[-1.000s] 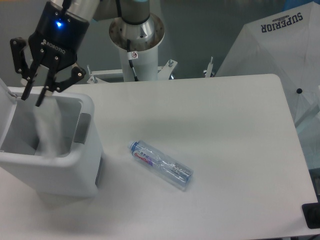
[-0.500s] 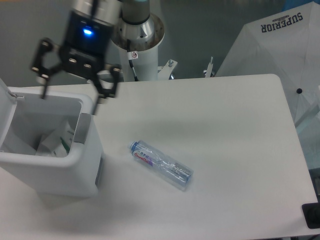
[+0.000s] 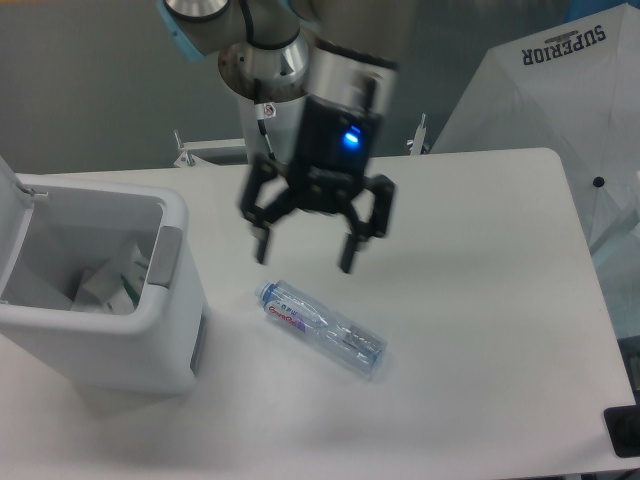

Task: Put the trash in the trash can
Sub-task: 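Move the open gripper over the clear water bottle and descend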

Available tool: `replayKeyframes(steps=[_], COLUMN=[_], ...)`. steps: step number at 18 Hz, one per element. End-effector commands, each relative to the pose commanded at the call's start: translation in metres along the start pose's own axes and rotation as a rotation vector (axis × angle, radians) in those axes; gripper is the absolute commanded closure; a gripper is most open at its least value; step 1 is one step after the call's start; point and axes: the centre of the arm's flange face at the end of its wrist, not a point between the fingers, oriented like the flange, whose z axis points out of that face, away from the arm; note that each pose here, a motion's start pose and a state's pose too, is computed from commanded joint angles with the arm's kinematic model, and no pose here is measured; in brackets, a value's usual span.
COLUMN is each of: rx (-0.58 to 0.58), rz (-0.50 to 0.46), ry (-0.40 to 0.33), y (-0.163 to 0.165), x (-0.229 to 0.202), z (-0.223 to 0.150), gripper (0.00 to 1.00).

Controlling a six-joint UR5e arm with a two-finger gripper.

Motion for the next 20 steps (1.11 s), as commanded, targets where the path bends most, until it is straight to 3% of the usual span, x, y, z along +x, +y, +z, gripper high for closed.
replayKeyframes(steps=[7,12,20], rx=[-0.171,-0.218,-0.326], rz=[-0.084,-0.162,-0.220], ry=[-0.189,-0.219,-0.364], y=[0.016,0.024,0.048], x=[-0.069,-0.083,-0.074], z=[0.084,0.112,0.177], gripper=[0.00,0.00,0.00])
